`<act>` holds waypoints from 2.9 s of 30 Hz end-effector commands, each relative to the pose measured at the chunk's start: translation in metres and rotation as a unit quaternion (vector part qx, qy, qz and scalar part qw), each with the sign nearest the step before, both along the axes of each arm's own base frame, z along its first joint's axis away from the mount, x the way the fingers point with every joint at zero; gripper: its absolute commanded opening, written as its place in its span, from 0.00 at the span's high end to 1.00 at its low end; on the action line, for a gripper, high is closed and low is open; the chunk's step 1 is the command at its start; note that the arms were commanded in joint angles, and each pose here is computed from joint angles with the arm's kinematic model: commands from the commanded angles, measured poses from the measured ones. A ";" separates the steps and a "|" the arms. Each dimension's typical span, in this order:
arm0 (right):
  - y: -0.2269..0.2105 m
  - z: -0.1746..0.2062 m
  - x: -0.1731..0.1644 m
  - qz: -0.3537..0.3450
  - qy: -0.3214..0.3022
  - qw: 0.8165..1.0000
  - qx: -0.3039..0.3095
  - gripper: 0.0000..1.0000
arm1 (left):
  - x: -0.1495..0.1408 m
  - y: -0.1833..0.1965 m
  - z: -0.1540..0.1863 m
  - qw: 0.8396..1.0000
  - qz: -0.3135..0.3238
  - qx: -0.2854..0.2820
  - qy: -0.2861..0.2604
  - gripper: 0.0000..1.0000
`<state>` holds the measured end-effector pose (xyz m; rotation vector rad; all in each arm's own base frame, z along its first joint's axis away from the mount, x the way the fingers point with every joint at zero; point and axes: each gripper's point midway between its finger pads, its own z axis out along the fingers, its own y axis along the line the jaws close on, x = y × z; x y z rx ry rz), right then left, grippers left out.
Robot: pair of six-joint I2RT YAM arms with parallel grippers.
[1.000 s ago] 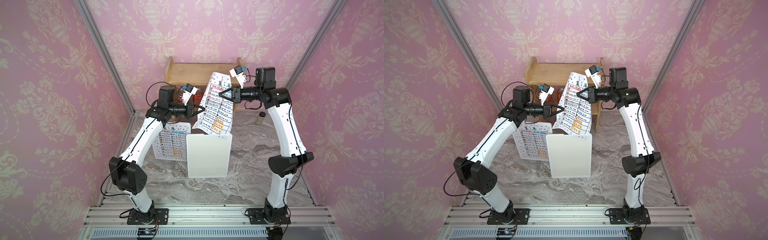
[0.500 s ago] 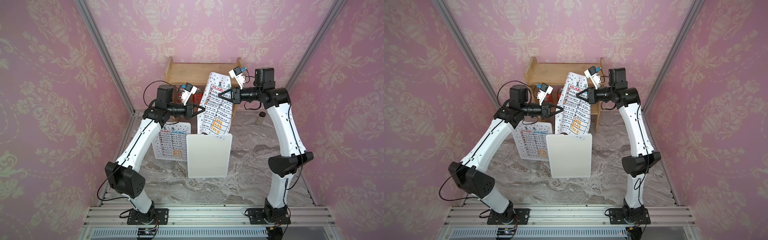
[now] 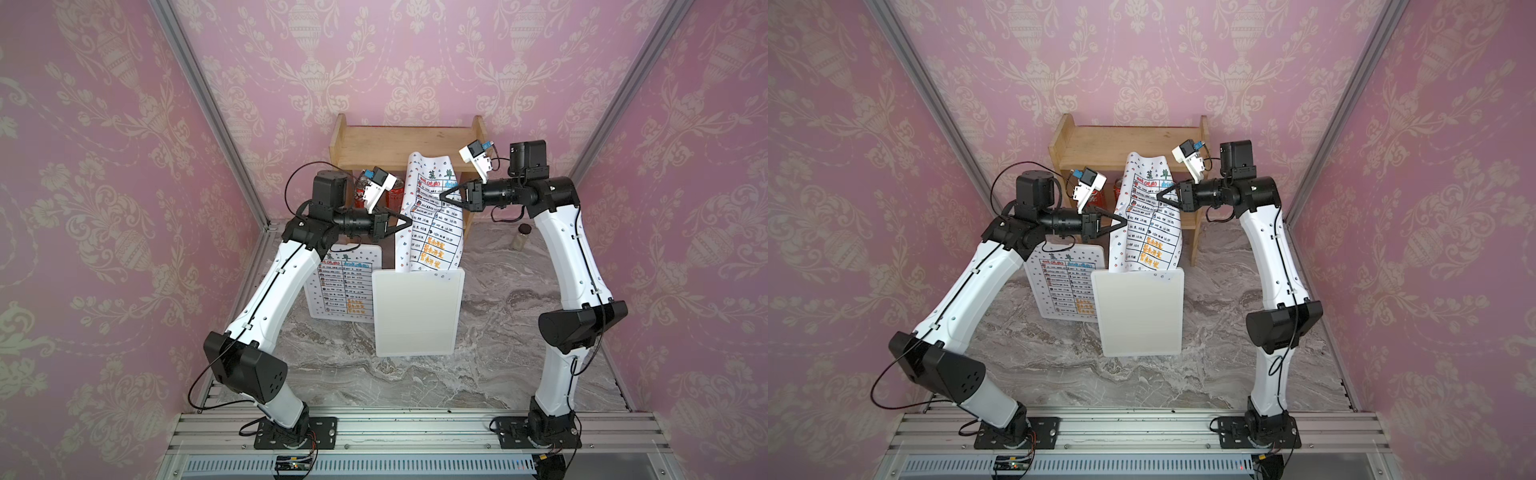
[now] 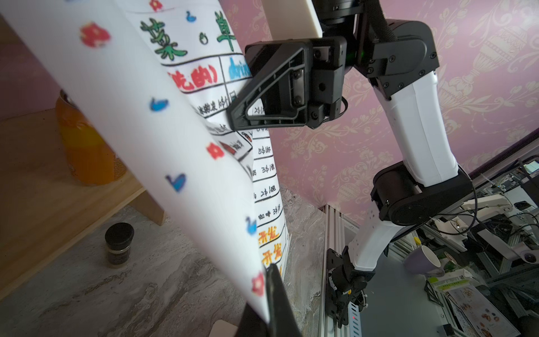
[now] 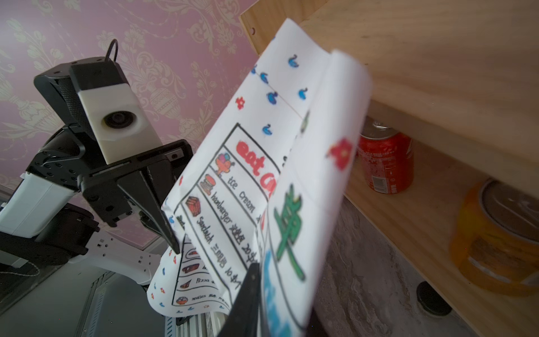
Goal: Insert the menus into the narrow rack
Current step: Insert the menu into the narrow rack.
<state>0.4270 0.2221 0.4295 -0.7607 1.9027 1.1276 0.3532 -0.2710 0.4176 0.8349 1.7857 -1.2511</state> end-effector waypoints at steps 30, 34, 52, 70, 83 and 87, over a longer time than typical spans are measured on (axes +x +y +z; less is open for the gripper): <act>-0.039 -0.040 -0.062 -0.019 -0.005 0.999 -0.027 0.22 | -0.015 0.008 0.030 0.995 0.000 0.007 -0.102 0.94; -0.037 -0.046 -0.061 -0.012 0.009 1.000 -0.017 0.20 | -0.015 0.008 0.025 0.995 -0.001 0.010 -0.098 0.94; -0.023 -0.063 -0.063 0.023 0.034 0.999 0.006 0.41 | -0.018 0.010 0.018 0.996 0.001 0.020 -0.086 0.94; -0.021 -0.067 -0.074 0.034 0.038 0.999 -0.002 0.83 | -0.024 0.022 0.013 0.996 0.017 0.032 -0.081 0.87; -0.016 -0.065 -0.077 0.052 0.041 0.998 0.003 0.92 | -0.035 0.027 0.002 0.997 0.022 0.036 -0.065 0.83; -0.014 -0.065 -0.081 0.059 0.039 0.998 0.002 0.93 | -0.037 0.029 -0.004 0.997 0.028 0.035 -0.065 0.84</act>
